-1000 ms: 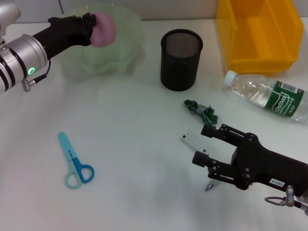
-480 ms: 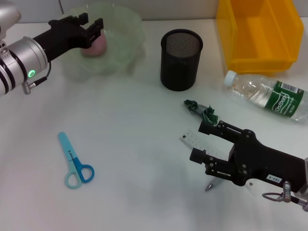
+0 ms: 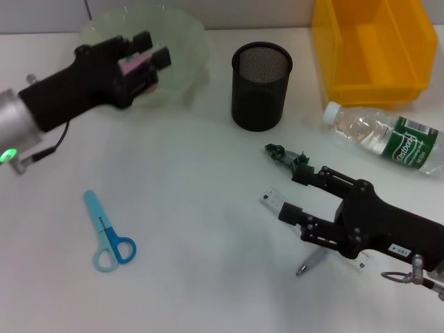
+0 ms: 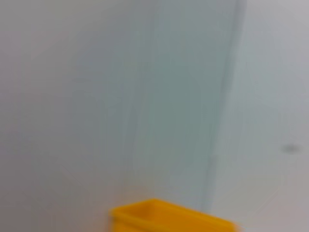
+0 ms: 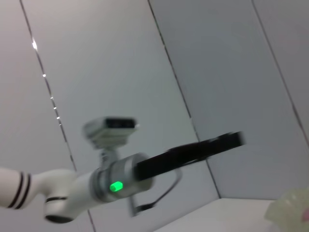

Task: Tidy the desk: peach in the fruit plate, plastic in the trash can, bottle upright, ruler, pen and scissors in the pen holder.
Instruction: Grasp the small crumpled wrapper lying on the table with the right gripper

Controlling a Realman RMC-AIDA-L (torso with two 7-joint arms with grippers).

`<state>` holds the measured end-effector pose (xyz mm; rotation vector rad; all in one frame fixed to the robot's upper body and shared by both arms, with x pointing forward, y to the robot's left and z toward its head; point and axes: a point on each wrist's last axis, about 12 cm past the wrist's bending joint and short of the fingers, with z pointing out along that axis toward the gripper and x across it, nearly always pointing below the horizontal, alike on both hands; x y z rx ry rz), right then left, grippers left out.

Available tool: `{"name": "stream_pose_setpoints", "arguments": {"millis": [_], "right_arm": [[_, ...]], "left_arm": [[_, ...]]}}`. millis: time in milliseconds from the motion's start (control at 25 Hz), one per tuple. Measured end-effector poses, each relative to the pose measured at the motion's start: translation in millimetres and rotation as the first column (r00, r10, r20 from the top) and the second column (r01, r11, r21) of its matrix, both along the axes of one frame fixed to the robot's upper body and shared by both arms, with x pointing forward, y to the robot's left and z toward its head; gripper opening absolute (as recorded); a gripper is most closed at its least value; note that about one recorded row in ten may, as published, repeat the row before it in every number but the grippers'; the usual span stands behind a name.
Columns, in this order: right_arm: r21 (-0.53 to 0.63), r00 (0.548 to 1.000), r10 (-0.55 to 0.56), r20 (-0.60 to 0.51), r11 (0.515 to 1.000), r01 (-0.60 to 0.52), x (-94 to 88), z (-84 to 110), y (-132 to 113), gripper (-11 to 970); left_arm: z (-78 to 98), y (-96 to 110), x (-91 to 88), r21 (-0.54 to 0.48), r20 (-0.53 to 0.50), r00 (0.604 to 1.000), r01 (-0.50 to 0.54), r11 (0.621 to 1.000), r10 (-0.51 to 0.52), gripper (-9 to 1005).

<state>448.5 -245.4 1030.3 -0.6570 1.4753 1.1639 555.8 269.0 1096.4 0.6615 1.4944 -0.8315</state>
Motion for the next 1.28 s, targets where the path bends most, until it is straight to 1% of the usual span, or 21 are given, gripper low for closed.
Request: {"name": "stream_pose_setpoints", "arguments": {"millis": [80, 120, 200, 240, 280, 320, 360, 400, 440, 480, 560, 760, 800, 840, 920, 1000, 1120, 1160, 1200, 1240, 1280], "right_arm": [[0.004, 1.000, -0.017, 0.000, 1.000, 0.017, -0.2, 0.1, -2, 760], [0.006, 1.000, -0.024, 0.000, 1.000, 0.024, -0.1, 0.1, -3, 760], [0.013, 0.999, -0.047, 0.001, 0.999, 0.047, 0.5, 0.6, -6, 760], [0.016, 0.998, -0.057, 0.000, 0.998, 0.057, 0.7, 0.8, -7, 759], [0.020, 0.998, -0.069, -0.006, 0.997, 0.069, 2.0, 1.3, -9, 759], [0.020, 0.997, -0.073, -0.010, 0.997, 0.073, 3.0, 1.5, -10, 759], [0.020, 0.997, -0.073, -0.010, 0.997, 0.073, 3.0, 1.5, -10, 759], [0.015, 0.997, -0.077, -0.025, 0.997, 0.078, 6.4, 2.0, -11, 759], [0.015, 0.997, -0.077, -0.025, 0.997, 0.078, 6.4, 2.0, -11, 759], [0.007, 0.996, -0.082, -0.036, 0.997, 0.083, 9.3, 2.1, -12, 759], [0.004, 0.996, -0.084, -0.038, 0.996, 0.084, 10.2, 2.2, -12, 759], [-0.018, 0.993, -0.102, -0.052, 0.995, 0.101, 15.5, 1.9, -15, 760], [-0.023, 0.989, -0.110, -0.098, 0.994, 0.108, 21.4, 2.6, -17, 760], [-0.023, 0.989, -0.110, -0.098, 0.994, 0.108, 21.4, 2.6, -17, 760], [-0.030, 0.982, -0.119, -0.143, 0.993, 0.116, 27.7, 3.9, -20, 760], [-0.036, 0.978, -0.139, -0.152, 0.990, 0.135, 33.6, 8.0, -25, 760], [-0.036, 0.975, -0.153, -0.161, 0.988, 0.149, 39.1, 12.8, -29, 760], [-0.043, 0.971, -0.160, -0.176, 0.987, 0.154, 43.6, 15.8, -32, 760], [-0.075, 0.962, -0.165, -0.218, 0.985, 0.153, 53.8, 22.8, -38, 759], [-0.075, 0.962, -0.165, -0.218, 0.985, 0.153, 53.8, 22.8, -38, 759], [-0.126, 0.955, -0.156, -0.254, 0.984, 0.127, 64.0, 31.9, -41, 759]], "left_arm": [[1.3, 8, -19.8, -0.003, 0.008, 0.995, 0.099, 0.995, -0.099, 450], [2.0, 11, -26.7, 0.001, -0.001, 0.989, 0.145, 0.989, -0.145, 453], [2.7, 18, -39.2, 0.009, -0.051, 0.967, 0.248, 0.969, -0.248, 459], [3.2, 20, -43.6, 0.012, -0.080, 0.953, 0.294, 0.956, -0.292, 462], [3.8, 22, -53.0, 0.015, -0.144, 0.911, 0.392, 0.920, -0.386, 465], [3.7, 23, -55.5, 0.018, -0.161, 0.898, 0.418, 0.908, -0.410, 468], [3.7, 23, -55.5, 0.018, -0.161, 0.898, 0.418, 0.908, -0.410, 472], [2.1, 21, -60.7, 0.021, -0.198, 0.869, 0.466, 0.885, -0.453, 475], [2.1, 21, -60.7, 0.021, -0.198, 0.869, 0.466, 0.885, -0.453, 478], [-0.7, 17, -62.8, 0.012, -0.223, 0.858, 0.477, 0.879, -0.463, 481], [-2.1, 15, -63.1, 0.010, -0.229, 0.857, 0.477, 0.879, -0.462, 487], [-5.4, 8, -64.3, 0.028, -0.207, 0.855, 0.490, 0.871, -0.475, 502], [-5.8, 6, -64.1, 0.041, -0.193, 0.856, 0.496, 0.868, -0.480, 505], [-5.8, 6, -64.1, 0.041, -0.193, 0.856, 0.496, 0.868, -0.480, 547], [-5.9, 6, -63.1, 0.047, -0.188, 0.859, 0.492, 0.870, -0.476, 631], [-6.2, 6, -60.7, 0.056, -0.188, 0.867, 0.479, 0.876, -0.461, 715], [-6.1, 5, -58.7, 0.064, -0.188, 0.869, 0.476, 0.877, -0.458, 767], [-5.9, 5, -57.5, 0.070, -0.188, 0.868, 0.478, 0.876, -0.459, 784], [-6.3, 4, -56.1, 0.082, -0.195, 0.866, 0.483, 0.872, -0.461, 801], [-6.3, 4, -56.1, 0.082, -0.195, 0.866, 0.483, 0.872, -0.461, 801], [-6.7, 3, -54.9, 0.091, -0.200, 0.863, 0.487, 0.868, -0.463, 801]]}}
